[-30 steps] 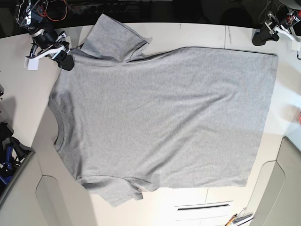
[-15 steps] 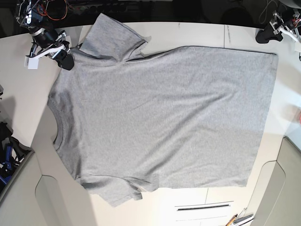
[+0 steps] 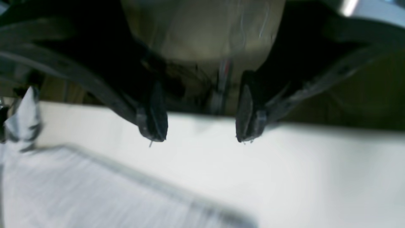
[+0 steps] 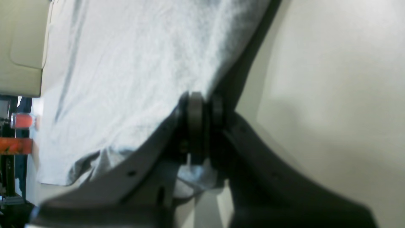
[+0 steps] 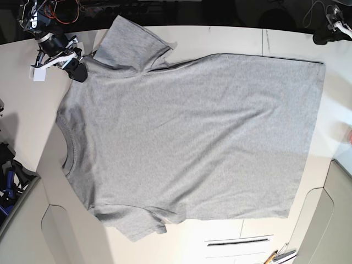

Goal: Fold the T-shirt properly
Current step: 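Grasp the grey T-shirt's hem corners with both grippers, then lift the hem and fold it toward the collar with both grippers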

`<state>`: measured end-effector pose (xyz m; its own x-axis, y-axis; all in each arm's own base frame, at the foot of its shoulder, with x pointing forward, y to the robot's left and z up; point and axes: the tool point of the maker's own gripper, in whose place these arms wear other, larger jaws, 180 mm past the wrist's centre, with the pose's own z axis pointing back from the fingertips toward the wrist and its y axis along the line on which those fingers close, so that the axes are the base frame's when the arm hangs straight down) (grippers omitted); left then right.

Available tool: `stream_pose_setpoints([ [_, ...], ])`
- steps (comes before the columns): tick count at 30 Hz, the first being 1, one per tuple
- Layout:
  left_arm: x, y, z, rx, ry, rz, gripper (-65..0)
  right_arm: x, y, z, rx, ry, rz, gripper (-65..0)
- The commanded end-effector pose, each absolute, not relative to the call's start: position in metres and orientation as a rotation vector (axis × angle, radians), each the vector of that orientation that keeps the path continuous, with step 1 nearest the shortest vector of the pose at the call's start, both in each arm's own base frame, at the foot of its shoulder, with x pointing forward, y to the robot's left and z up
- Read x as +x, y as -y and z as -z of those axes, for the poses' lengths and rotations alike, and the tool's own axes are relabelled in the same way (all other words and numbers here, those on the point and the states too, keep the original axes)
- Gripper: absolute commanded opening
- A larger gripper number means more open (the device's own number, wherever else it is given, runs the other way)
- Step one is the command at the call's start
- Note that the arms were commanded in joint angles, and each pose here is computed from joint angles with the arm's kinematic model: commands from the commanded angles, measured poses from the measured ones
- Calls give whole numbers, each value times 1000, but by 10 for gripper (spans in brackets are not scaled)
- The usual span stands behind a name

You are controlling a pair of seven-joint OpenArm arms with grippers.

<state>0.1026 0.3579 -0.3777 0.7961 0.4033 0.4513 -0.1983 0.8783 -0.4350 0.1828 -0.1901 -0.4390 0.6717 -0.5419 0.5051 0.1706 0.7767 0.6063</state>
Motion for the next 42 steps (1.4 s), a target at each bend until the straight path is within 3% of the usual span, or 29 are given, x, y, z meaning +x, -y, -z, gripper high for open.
stream_pose_setpoints([
  [1,112,-363,364,-369,601,-294,-298,176,193,444,526,697,412,-650],
  [13,151,-385,353,-316,747,-323,-298,177,193,443,530,701,414,-650],
  [25,155,-391,407,-398,683,-511,-298,177,193,443,529,701,414,-650],
  [38,149,-372,415,-468,607,-496,-302,177,193,443,529,701,414,-650],
  [40,149,-372,415,-468,608,-496,-357,177,193,443,529,701,414,-650],
  [42,150,-373,414,-467,612,-497,-482,177,193,443,530,700,414,-650],
])
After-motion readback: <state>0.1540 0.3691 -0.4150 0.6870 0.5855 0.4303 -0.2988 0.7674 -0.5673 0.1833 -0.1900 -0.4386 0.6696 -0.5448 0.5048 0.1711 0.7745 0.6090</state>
